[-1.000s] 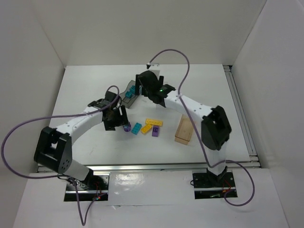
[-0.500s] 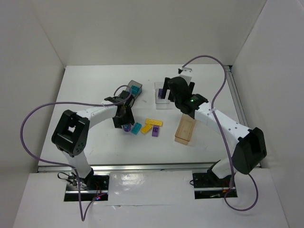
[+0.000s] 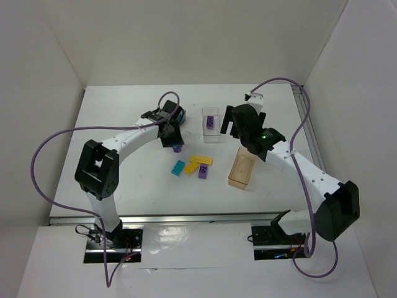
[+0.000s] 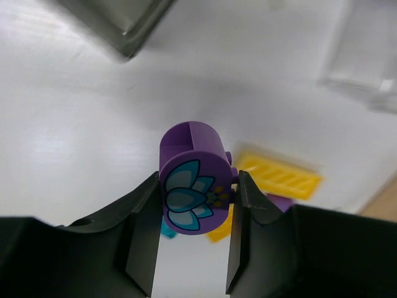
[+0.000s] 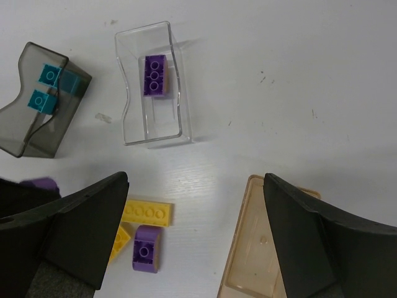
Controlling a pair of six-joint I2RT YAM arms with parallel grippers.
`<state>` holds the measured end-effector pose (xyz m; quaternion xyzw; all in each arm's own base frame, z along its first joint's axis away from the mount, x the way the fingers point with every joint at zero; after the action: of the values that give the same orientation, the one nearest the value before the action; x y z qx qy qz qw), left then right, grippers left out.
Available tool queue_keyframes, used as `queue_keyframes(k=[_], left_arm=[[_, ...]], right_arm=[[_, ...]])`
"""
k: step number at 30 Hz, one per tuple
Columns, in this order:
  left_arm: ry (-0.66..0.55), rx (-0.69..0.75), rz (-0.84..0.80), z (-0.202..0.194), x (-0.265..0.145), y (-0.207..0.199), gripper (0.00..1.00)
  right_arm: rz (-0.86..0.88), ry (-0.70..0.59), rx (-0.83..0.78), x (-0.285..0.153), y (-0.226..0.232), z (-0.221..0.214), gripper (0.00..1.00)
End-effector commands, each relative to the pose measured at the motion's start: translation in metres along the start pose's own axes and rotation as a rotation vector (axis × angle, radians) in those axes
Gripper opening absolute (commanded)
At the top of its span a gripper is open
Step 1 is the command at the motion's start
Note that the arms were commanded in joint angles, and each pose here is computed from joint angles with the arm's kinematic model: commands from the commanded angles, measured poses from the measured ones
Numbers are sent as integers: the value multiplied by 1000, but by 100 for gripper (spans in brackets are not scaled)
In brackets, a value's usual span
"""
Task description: Sort the legos into containers by color
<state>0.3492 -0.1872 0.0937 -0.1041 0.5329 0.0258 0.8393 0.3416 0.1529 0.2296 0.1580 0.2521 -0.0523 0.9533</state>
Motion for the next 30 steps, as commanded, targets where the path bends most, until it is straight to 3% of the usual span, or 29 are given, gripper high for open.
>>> queue_keyframes(k=[1, 7, 15, 16, 17, 21, 25, 26, 30], left_arm=[[-97, 79, -128, 40, -24, -51, 28], [-150, 150, -248, 95, -21, -121, 28], [-155, 182, -339, 118, 12, -168, 34], [-168, 181, -347, 121, 15, -171, 37], [-174, 182, -371, 123, 14, -176, 53], [-174, 186, -408, 125, 14, -184, 82], [-259, 206, -402, 139, -24, -177, 92], [-311, 217, -420, 147, -52, -175, 92], [-374, 230, -384, 151, -85, -158, 94]], right_arm=[[10, -7, 27, -19, -11, 11, 97], [61, 120, 59, -34, -20, -30, 97], [24, 236, 83, -57, -42, -79, 97], [21, 251, 87, -62, -43, -83, 97], [25, 255, 90, -66, -43, -84, 97], [41, 246, 96, -74, -40, -81, 97], [134, 300, 51, -77, -12, -96, 97], [164, 293, 49, -77, -1, -95, 97], [253, 347, -22, -74, 40, -127, 97]])
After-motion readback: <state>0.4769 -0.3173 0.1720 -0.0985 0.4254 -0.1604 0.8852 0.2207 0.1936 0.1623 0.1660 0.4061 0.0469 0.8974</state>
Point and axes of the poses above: each gripper's point midway between its finger pads, its own x axis out along the fingers, its own y axis along the line the jaws close on, z = x × y, the point moved 2 cm from there along -x, back along the fingers, and after that the axes turned 6 degrees about x, right-handed, at the moved point
